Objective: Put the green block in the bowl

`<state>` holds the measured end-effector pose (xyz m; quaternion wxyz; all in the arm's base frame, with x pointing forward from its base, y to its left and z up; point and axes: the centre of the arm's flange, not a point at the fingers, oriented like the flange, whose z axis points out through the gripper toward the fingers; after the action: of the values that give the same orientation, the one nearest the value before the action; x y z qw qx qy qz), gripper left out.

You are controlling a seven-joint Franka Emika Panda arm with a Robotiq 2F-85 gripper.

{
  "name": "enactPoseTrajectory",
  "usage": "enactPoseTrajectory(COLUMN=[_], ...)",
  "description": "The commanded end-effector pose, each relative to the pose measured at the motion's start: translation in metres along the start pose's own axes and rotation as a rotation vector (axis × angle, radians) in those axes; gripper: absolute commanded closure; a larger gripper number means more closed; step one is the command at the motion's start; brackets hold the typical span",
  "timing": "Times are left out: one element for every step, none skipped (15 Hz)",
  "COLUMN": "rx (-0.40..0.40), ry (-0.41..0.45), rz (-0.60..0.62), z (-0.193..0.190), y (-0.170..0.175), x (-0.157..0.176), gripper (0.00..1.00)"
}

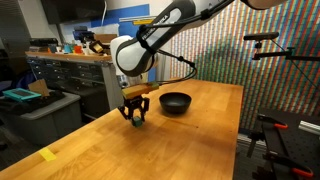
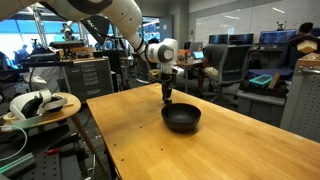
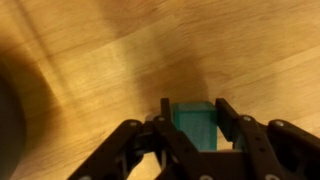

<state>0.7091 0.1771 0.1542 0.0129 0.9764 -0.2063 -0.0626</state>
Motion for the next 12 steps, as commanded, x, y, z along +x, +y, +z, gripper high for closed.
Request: enactPoseTrajectory(rx=[0.021,0.019,0.023,0.027,0.031,0.034,0.033,0.033,0.035,0.037,0.039,0.042], ry=[-0.030,-0.031,-0.030,-0.029,-0.021,-0.009,0.007,0.025,0.037,0.052,0.063,0.072], rz=[-0.025,-0.028,-0.030,-0.032,-0.031,-0.031,-0.029,-0.026,-0.024,-0.023,-0.023,-0.023], z=[-0.003,-0.004,-0.006,-0.008,-0.012,-0.016,-0.021,-0.027,-0.032,-0.038,-0.043,-0.048], y=[-0.010,-0.009,-0.009,-0.009,-0.007,-0.006,-0.005,-0.003,-0.002,0.000,0.003,0.006], x=[0.017,0.017,0.018,0.018,0.017,0.017,0.016,0.016,0.016,0.015,0.013,0.011], gripper=[0.82,0.82,0.82,0.82,0.82,0.82,0.82,0.82,0.82,0.82,0.82,0.82])
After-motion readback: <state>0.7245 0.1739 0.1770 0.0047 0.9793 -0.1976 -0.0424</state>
